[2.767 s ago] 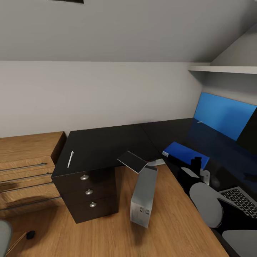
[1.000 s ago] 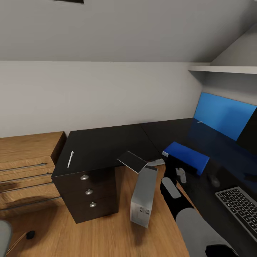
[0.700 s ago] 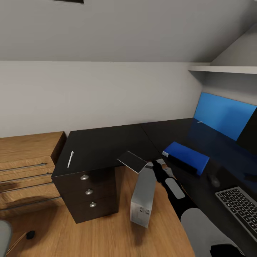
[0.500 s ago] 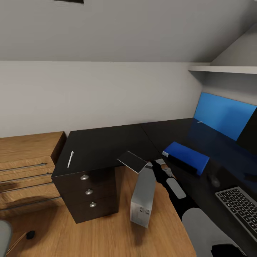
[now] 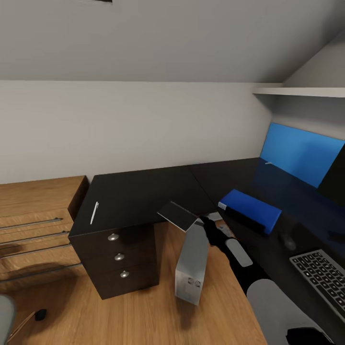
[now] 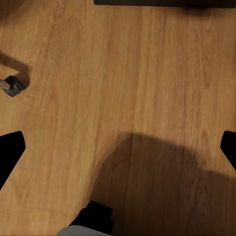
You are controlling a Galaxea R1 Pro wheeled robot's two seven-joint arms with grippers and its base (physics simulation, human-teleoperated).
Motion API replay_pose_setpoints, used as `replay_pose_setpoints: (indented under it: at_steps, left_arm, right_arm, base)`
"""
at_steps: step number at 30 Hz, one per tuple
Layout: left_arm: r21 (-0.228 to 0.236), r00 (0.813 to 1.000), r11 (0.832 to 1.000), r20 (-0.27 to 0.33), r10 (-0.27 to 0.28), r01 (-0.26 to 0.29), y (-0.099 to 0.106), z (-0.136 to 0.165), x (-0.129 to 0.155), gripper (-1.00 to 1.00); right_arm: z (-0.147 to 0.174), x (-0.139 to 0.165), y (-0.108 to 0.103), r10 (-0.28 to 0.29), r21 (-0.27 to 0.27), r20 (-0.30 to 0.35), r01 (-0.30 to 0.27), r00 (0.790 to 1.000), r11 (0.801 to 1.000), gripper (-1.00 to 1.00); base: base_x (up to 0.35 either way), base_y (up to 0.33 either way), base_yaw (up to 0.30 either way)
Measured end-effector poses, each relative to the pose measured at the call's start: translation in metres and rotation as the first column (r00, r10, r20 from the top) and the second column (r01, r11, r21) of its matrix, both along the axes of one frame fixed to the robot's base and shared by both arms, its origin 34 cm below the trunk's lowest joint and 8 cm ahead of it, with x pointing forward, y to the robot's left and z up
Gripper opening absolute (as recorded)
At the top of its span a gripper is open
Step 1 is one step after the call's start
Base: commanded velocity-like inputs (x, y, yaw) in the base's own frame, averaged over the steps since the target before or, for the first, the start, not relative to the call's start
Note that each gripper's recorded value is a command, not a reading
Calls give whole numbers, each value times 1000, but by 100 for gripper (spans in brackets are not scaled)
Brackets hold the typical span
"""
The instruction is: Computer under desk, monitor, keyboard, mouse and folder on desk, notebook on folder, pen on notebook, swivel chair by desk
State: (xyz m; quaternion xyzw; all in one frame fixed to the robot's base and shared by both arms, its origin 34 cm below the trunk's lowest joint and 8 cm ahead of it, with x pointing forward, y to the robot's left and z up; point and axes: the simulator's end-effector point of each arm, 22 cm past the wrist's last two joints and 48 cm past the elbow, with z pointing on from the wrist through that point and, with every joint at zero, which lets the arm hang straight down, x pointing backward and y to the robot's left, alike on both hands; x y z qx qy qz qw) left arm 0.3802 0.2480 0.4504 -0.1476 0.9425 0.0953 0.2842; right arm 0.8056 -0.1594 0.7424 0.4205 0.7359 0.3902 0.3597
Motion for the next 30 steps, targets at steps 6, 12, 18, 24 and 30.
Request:
replay_pose_setpoints:
  at_steps: [6, 12, 18, 24, 30]
  left_arm:
    - [0, 1000, 1000, 0, 0, 0, 0, -11, -1, 100]
    - [0, 1000, 1000, 0, 0, 0, 0, -22, -2, 100]
    - [0, 1000, 1000, -1, 0, 0, 0, -33, -3, 100]
    - [0, 1000, 1000, -1, 0, 0, 0, -45, -5, 100]
    - [-1, 1000, 1000, 0, -1, 1, 0, -45, -4, 100]
  right_arm:
    - [-12, -6, 13, 9, 91, -22, -7, 1000, 996, 100]
    - [-23, -7, 13, -3, 128, -28, 7, 1000, 992, 100]
    - [-34, -9, 14, -2, 133, -29, 6, 1000, 991, 100]
    - [-52, -16, 17, 2, 132, -38, 3, 999, 991, 100]
    - [-56, -25, 36, 76, 122, -47, -70, 996, 990, 100]
  base:
    - [0, 0, 0]
    - [0, 0, 0]
    - [0, 0, 0]
    - [0, 0, 0]
    - [0, 0, 0]
